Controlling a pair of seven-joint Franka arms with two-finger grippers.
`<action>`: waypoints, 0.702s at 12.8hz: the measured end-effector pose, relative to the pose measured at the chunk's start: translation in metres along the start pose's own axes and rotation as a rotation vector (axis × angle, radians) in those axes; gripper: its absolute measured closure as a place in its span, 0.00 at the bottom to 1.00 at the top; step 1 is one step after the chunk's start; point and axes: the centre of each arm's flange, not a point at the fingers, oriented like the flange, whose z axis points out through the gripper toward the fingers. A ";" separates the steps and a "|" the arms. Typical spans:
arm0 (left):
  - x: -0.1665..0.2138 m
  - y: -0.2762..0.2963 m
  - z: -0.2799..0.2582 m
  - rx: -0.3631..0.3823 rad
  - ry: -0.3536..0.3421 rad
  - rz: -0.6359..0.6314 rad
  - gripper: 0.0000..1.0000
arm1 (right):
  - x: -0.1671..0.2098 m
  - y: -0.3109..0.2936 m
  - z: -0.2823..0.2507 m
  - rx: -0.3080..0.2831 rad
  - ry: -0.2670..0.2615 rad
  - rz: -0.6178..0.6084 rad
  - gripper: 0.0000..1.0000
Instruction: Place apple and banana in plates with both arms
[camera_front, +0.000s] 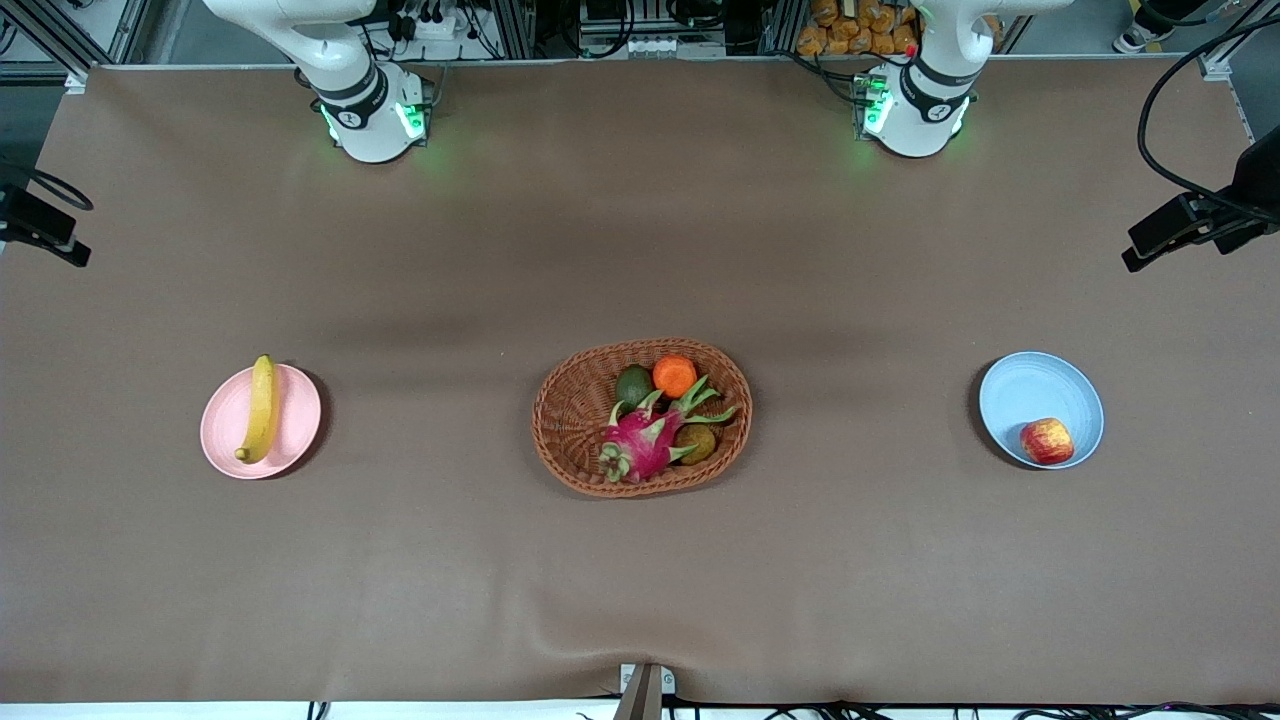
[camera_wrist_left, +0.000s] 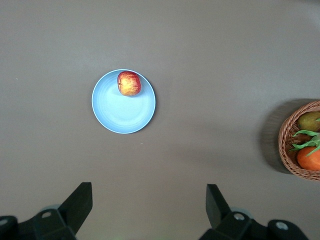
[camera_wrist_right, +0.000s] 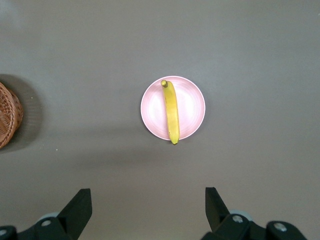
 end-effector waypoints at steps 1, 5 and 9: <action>0.000 0.000 0.000 0.000 0.000 0.001 0.00 | 0.002 0.000 0.006 0.000 -0.010 0.000 0.00; 0.000 0.001 0.000 0.000 0.000 0.001 0.00 | 0.005 0.000 0.013 -0.001 -0.020 0.000 0.00; 0.000 0.001 0.000 0.000 0.000 0.001 0.00 | 0.005 0.000 0.013 -0.001 -0.020 -0.002 0.00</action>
